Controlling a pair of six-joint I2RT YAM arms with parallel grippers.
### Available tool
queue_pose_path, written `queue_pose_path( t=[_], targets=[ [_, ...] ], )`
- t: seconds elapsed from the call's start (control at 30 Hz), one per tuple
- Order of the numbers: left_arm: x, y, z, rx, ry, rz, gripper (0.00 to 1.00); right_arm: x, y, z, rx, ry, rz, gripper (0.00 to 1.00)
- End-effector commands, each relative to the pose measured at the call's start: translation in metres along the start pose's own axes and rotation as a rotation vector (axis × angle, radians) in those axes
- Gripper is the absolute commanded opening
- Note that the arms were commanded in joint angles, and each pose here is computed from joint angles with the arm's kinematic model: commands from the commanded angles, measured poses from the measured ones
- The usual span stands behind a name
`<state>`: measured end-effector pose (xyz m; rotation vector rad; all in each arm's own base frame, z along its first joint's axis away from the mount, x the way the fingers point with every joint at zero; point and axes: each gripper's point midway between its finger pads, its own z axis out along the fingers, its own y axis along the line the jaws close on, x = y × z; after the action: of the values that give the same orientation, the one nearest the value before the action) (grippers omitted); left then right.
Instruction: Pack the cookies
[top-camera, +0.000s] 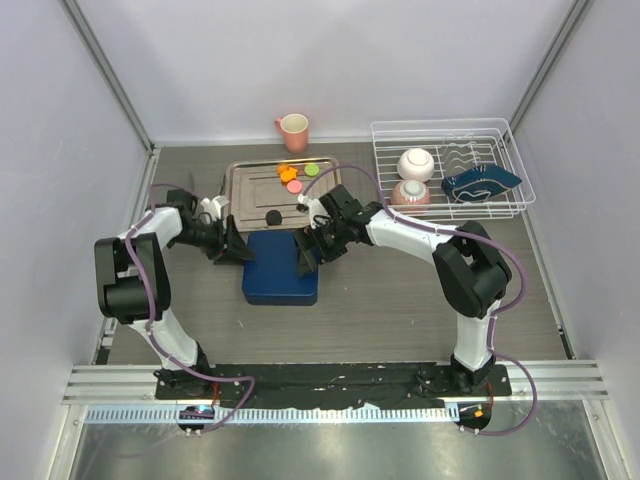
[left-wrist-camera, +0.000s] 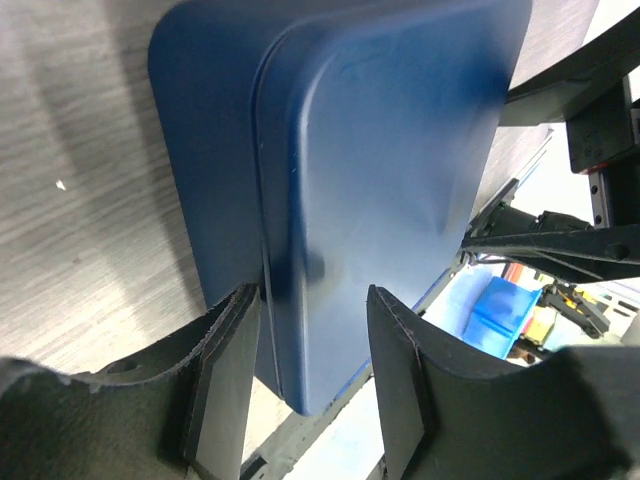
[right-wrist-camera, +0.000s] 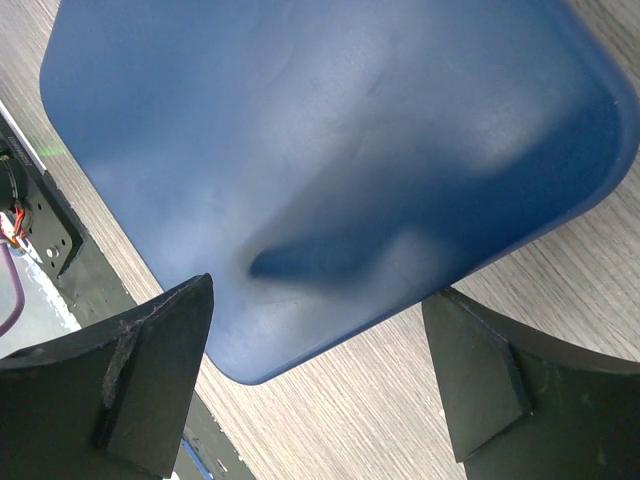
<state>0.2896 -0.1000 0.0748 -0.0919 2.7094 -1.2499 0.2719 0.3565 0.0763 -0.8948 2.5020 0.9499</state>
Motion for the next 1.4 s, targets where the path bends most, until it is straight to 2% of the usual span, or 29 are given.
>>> queue_pose_path(
  t=[0.0, 0.53, 0.77, 0.9, 0.97, 1.0, 1.1, 1.37],
  targets=[
    [-0.029, -0.018, -0.013, 0.006, -0.089, 0.102, 0.51, -0.012, 0.013, -0.003, -0.036, -0.039, -0.044, 0.9],
    [-0.051, 0.0, 0.003, 0.002, -0.086, 0.08, 0.56, -0.012, 0.012, -0.002, -0.034, -0.038, -0.045, 0.9],
    [-0.056, 0.002, 0.012, 0.049, -0.068, 0.057, 0.56, -0.012, 0.013, -0.003, -0.036, -0.039, -0.046, 0.9],
    [-0.057, 0.005, 0.017, 0.065, -0.067, 0.045, 0.49, -0.011, 0.013, -0.003, -0.036, -0.037, -0.046, 0.9],
    [-0.058, 0.006, 0.019, 0.075, -0.068, 0.036, 0.42, -0.011, 0.013, -0.002, -0.037, -0.036, -0.044, 0.9],
    [-0.057, 0.006, 0.02, 0.079, -0.065, 0.032, 0.36, -0.01, 0.012, -0.002, -0.037, -0.036, -0.046, 0.9],
    [-0.057, 0.008, 0.023, 0.09, -0.059, 0.015, 0.28, -0.01, 0.013, -0.002, -0.039, -0.035, -0.043, 0.9],
    [-0.047, 0.016, 0.029, 0.084, -0.051, -0.003, 0.15, -0.009, 0.012, -0.002, -0.035, -0.034, -0.048, 0.9]
  ],
)
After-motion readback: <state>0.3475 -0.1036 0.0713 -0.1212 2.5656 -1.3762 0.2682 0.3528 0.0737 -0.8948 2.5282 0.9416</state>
